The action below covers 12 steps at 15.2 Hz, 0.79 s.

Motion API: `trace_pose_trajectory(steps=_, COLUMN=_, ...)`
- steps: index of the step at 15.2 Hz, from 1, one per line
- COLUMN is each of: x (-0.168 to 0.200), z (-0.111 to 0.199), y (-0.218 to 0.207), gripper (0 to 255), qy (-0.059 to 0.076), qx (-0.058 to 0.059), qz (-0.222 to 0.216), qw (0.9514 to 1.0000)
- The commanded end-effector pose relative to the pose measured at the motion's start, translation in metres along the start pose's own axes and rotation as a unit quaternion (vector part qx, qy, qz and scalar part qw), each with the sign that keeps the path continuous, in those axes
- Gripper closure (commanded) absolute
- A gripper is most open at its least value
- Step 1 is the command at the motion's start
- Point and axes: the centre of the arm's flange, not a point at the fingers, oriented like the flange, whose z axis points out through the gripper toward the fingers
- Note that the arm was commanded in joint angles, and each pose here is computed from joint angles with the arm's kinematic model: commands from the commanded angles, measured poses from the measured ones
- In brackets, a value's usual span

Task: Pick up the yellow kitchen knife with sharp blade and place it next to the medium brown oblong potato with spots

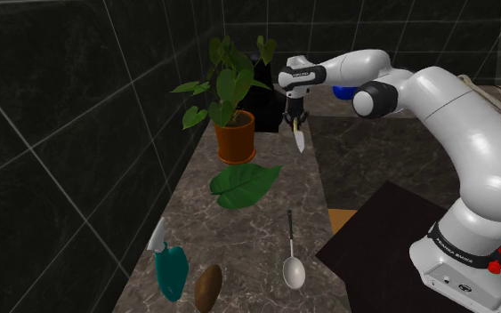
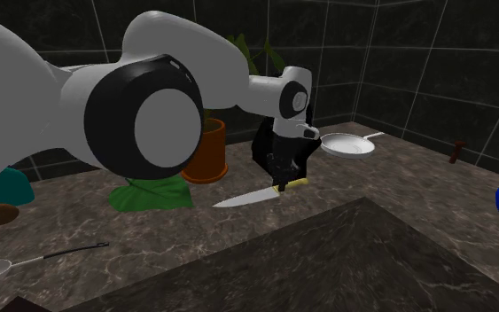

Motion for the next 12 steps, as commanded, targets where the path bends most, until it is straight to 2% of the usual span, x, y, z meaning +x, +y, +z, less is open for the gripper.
trace_pose_trajectory(steps=1, x=-0.002, z=-0.011, y=0.002, gripper=255, qy=0.0, qx=0.0, qz=0.0, qw=1.0)
trace_pose_trajectory(steps=12, x=-0.012, z=-0.068, y=0.005, gripper=255, qy=0.0, qx=0.0, qz=0.0, qw=1.0)
